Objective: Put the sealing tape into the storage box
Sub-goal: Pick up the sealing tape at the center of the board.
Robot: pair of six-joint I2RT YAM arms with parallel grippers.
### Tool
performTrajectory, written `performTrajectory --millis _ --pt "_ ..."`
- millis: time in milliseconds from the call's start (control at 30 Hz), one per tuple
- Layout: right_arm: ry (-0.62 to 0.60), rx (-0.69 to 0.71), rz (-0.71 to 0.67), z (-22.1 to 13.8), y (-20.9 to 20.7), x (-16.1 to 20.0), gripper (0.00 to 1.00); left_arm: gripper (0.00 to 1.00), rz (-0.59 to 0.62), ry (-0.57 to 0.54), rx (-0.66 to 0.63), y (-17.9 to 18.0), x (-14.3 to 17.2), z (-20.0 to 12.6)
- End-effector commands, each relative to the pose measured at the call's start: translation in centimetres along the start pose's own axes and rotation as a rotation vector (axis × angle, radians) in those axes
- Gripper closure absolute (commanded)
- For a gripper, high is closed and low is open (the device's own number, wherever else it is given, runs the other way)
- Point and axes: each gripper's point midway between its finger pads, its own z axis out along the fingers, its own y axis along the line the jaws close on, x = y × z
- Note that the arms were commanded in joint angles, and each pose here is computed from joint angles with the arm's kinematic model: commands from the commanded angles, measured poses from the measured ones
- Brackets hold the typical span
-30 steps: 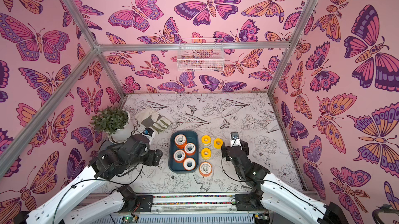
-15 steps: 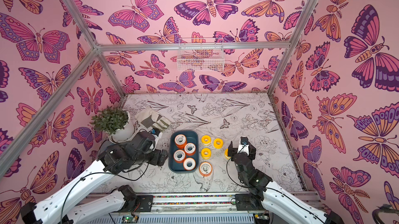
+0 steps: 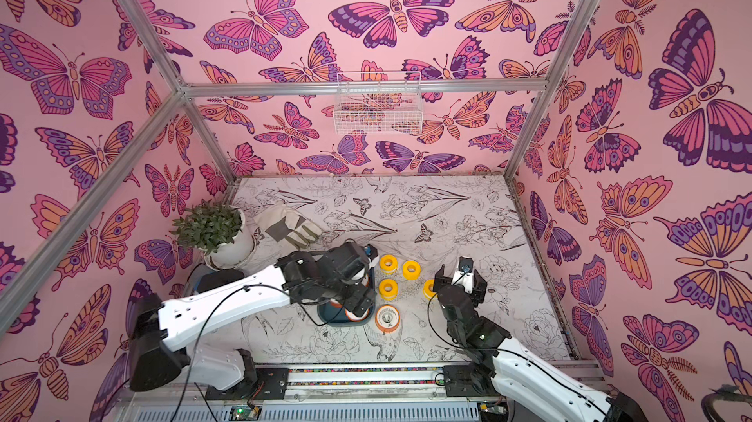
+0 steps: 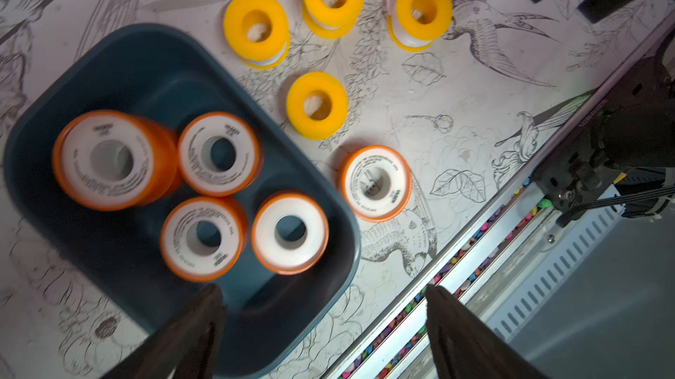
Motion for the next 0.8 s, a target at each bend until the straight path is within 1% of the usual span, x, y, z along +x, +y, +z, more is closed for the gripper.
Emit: performTrajectory --millis 0,100,233,433,767 --pt "-0.011 0.028 0.040 -0.1 -0.5 -1.2 0.08 0.10 0.083 0.022 0.027 -1.9 -1.2 1.2" --pt "-0.010 0.031 0.043 -0.1 -0.6 -1.1 0.08 0.10 0.118 0.061 0.059 -3.3 -1.8 3.0" --pt "-0.007 0.032 0.044 -0.1 -0.6 -1.1 0.08 0.10 0.136 0.112 0.089 -4.6 -1.9 5.3" --pt "-0.003 0.030 0.044 0.0 -0.6 -1.1 0.08 0.09 0.137 0.184 0.086 -4.9 -1.2 8.3" --pt "0.001 0.028 0.043 0.0 -0.5 -1.0 0.08 0.06 0.114 0.262 0.067 -4.5 0.3 11.4"
